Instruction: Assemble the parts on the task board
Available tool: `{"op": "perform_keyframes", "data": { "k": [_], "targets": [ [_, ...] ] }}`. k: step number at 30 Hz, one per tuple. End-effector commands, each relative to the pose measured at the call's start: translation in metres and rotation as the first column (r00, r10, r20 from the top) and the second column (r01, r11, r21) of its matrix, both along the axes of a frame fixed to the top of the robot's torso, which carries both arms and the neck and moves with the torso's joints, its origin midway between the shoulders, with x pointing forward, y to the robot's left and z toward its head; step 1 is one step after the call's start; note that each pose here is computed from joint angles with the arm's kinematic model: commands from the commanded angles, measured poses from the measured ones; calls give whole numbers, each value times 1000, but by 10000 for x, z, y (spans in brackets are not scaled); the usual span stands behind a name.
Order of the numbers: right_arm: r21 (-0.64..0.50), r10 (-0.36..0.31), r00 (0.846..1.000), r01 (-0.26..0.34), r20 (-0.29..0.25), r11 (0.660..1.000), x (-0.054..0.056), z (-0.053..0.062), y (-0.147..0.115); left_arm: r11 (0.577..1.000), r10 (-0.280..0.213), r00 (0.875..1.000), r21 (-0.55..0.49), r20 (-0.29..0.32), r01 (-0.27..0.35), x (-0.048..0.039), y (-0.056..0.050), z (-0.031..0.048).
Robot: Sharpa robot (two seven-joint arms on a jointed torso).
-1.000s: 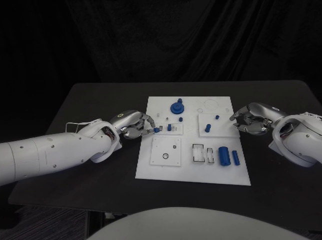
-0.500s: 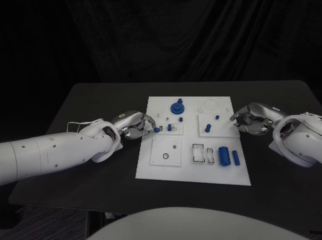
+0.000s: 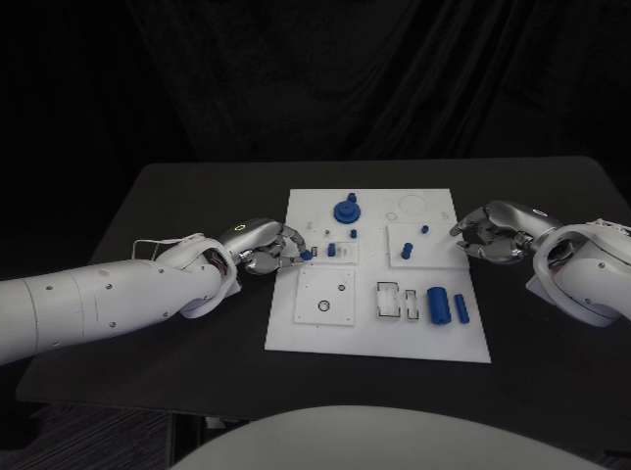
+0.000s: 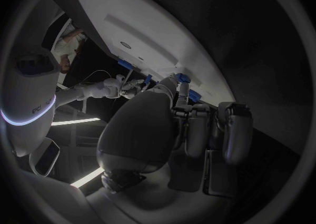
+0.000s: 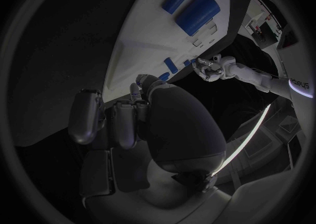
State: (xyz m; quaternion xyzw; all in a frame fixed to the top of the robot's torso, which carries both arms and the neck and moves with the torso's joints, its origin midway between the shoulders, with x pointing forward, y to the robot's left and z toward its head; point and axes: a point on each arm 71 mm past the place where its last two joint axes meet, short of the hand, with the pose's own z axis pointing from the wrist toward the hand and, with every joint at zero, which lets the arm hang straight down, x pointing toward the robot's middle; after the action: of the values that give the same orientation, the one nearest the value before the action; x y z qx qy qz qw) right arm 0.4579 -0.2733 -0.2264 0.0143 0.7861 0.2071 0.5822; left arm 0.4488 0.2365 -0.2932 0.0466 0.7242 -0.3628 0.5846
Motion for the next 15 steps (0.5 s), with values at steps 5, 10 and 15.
{"op": "perform_keyframes", "data": {
  "k": [5, 10, 15],
  "targets": [
    [-4, -3, 1000, 3, -7, 1000, -6, -15, -2, 1000, -8, 1000, 4, -16, 8, -7, 0, -19],
    [-5, -2, 1000, 2, -9, 1000, -6, -20, 1, 1000, -5, 1000, 6, -18, 5, -7, 13, -23],
    [-5, -2, 1000, 2, -10, 1000, -7, -24, 1, 1000, -4, 1000, 7, -17, 4, -8, 24, -25]
  ]
}}
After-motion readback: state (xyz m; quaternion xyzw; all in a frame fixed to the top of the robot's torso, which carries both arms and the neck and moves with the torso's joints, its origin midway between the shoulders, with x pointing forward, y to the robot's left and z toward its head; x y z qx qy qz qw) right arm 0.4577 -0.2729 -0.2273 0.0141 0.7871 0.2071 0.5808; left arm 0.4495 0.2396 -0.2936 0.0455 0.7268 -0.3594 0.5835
